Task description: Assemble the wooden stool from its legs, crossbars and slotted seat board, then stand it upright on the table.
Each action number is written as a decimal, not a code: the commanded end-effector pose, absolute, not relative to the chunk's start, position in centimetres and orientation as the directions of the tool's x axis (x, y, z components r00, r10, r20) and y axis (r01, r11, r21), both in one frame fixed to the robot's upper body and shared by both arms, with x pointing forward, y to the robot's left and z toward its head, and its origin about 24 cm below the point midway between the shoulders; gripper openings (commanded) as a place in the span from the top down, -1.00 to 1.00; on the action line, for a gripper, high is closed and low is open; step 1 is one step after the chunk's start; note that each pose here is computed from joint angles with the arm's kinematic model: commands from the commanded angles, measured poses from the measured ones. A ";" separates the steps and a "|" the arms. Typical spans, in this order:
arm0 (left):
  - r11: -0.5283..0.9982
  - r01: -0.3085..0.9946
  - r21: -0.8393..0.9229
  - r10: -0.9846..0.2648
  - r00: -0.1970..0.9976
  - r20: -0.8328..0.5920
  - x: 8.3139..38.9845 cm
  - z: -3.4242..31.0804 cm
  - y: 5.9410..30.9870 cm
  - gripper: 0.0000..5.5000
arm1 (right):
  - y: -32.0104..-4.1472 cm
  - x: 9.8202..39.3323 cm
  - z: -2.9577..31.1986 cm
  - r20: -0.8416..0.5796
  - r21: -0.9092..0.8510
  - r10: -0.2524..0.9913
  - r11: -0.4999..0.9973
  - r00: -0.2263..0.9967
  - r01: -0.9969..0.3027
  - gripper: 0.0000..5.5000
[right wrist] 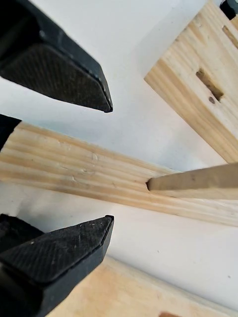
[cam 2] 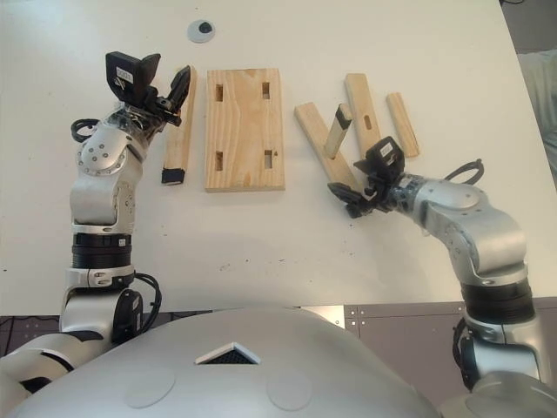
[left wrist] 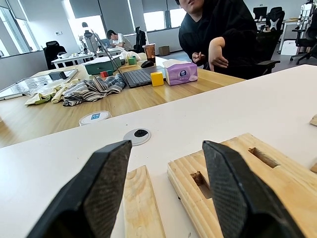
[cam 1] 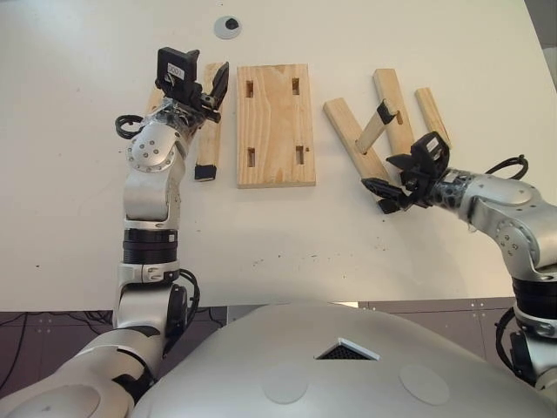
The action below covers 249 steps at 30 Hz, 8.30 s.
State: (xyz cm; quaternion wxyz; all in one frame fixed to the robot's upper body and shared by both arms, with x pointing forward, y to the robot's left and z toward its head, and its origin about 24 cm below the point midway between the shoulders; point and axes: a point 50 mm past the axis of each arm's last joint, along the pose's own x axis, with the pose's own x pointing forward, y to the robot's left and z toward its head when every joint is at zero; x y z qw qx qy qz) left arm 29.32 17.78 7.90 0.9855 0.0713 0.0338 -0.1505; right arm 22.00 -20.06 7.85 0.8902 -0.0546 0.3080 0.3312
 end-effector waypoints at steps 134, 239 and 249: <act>0.470 0.863 -0.187 -0.882 0.465 -0.070 26.0 14.6 26.2 0.27 | -14.2 24.3 7.9 -0.440 0.122 0.845 0.391 0.303 -0.912 -0.25; 0.982 0.188 -0.017 -0.155 0.751 -0.642 24.4 3.3 31.2 -0.37 | -13.2 23.5 6.5 -0.406 0.173 0.818 0.507 0.408 -0.844 -0.25; 0.980 0.197 0.027 -0.145 0.798 -0.585 25.0 5.0 31.5 -0.37 | -13.3 23.5 6.3 -0.412 0.169 0.815 0.508 0.407 -0.845 -0.25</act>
